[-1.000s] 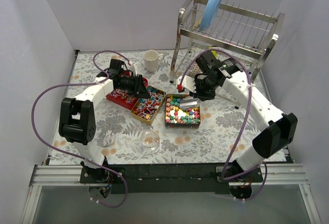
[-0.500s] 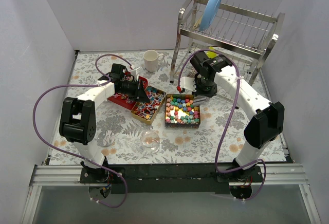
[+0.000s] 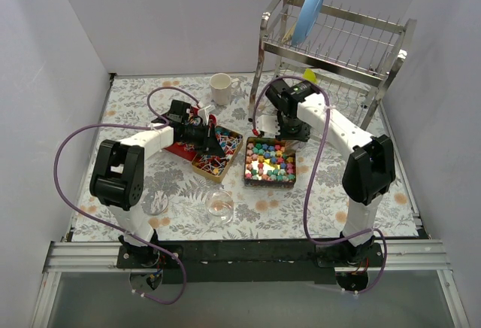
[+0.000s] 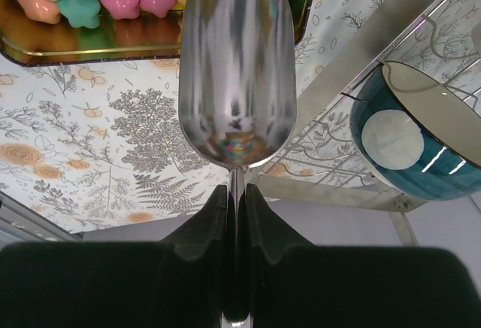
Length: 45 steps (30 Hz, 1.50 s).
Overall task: Pack the candies
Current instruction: Scoop the fake candies from the storage box.
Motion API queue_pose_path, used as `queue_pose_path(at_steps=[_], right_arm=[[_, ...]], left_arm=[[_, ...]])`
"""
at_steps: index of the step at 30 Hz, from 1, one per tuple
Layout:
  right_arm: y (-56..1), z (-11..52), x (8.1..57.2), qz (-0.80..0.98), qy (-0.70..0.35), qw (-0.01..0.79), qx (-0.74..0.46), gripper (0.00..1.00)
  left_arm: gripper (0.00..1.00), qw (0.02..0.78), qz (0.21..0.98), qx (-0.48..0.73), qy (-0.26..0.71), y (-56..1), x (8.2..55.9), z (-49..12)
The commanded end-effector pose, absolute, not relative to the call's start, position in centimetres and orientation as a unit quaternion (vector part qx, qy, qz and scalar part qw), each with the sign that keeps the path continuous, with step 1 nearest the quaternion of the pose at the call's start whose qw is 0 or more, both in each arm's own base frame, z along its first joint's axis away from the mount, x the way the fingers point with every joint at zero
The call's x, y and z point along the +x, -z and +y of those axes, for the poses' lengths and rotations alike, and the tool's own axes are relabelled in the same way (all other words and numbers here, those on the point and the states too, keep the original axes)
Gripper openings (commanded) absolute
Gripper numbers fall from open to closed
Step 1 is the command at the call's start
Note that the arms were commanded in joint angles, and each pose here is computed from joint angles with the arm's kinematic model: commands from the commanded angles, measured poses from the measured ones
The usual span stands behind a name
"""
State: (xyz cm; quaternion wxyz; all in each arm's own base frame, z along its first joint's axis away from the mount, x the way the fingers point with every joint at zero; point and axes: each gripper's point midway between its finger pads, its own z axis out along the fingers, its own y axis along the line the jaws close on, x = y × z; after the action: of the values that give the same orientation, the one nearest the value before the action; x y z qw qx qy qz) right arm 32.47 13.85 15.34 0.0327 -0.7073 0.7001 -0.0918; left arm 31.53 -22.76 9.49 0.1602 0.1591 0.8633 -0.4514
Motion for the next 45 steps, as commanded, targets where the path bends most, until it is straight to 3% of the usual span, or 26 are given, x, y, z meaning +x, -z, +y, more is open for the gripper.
queue_pose_path(at_steps=[1, 16, 26, 45], right_arm=[[-16.2, 13.8, 32.9, 0.688, 0.144, 0.015, -0.711, 0.01], [-12.1, 14.8, 30.8, 0.697, 0.113, -0.038, -0.707, 0.01], [-11.3, 16.9, 29.9, 0.735, 0.045, -0.014, -0.676, 0.01], [-10.6, 14.1, 28.7, 0.791, 0.048, -0.034, -0.609, 0.01]], left_arm=[[0.00, 0.173, 0.853, 0.171, 0.463, -10.0, 31.7, -23.6], [0.00, 0.156, 0.860, 0.169, 0.456, -8.2, 30.0, -24.3], [0.00, 0.142, 0.846, 0.183, 0.481, -7.8, 28.4, -24.8], [0.00, 0.146, 0.834, 0.201, 0.492, -8.3, 28.5, -25.2]])
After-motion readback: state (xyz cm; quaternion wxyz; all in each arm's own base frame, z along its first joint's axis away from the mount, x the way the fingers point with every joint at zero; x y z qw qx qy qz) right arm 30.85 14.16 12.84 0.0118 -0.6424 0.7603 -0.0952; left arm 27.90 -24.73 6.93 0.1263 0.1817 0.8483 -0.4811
